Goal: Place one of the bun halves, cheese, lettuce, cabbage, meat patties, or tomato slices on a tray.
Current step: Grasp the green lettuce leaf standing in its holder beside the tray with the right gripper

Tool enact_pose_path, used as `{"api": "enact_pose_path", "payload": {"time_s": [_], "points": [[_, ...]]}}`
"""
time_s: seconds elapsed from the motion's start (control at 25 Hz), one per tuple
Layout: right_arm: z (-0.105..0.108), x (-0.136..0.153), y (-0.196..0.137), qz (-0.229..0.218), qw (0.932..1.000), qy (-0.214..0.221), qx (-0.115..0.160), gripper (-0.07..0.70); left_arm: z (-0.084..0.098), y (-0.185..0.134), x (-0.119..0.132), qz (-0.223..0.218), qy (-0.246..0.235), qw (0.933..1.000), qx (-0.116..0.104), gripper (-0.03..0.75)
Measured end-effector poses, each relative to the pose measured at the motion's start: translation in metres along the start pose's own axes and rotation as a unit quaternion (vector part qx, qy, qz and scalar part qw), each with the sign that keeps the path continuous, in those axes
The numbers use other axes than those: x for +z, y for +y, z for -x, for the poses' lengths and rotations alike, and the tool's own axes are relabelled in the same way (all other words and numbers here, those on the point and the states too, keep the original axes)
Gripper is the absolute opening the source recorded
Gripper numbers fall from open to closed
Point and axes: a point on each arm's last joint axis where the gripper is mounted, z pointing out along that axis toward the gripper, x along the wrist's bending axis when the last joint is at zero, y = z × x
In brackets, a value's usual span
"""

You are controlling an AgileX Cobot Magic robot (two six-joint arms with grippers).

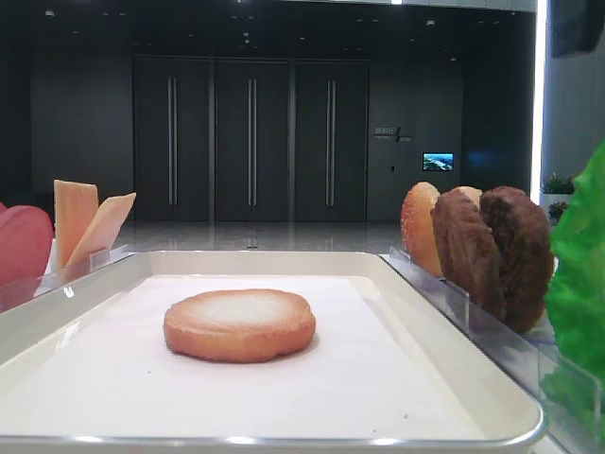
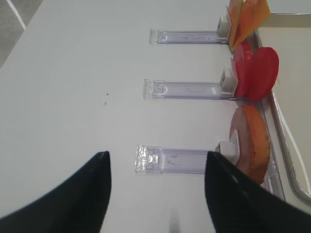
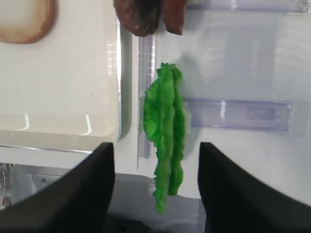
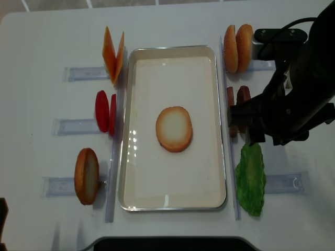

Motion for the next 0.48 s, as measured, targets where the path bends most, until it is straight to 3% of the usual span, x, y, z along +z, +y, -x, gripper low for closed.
{"api": "enact_pose_path", "payload": {"time_s": [0.48], "points": [[0.004, 0.030, -0.006, -0.029, 0.9987, -0.042, 0.007, 0.370, 0.000, 0.000, 0.000, 0.000, 0.000, 1.0000, 0.002, 0.463]]}}
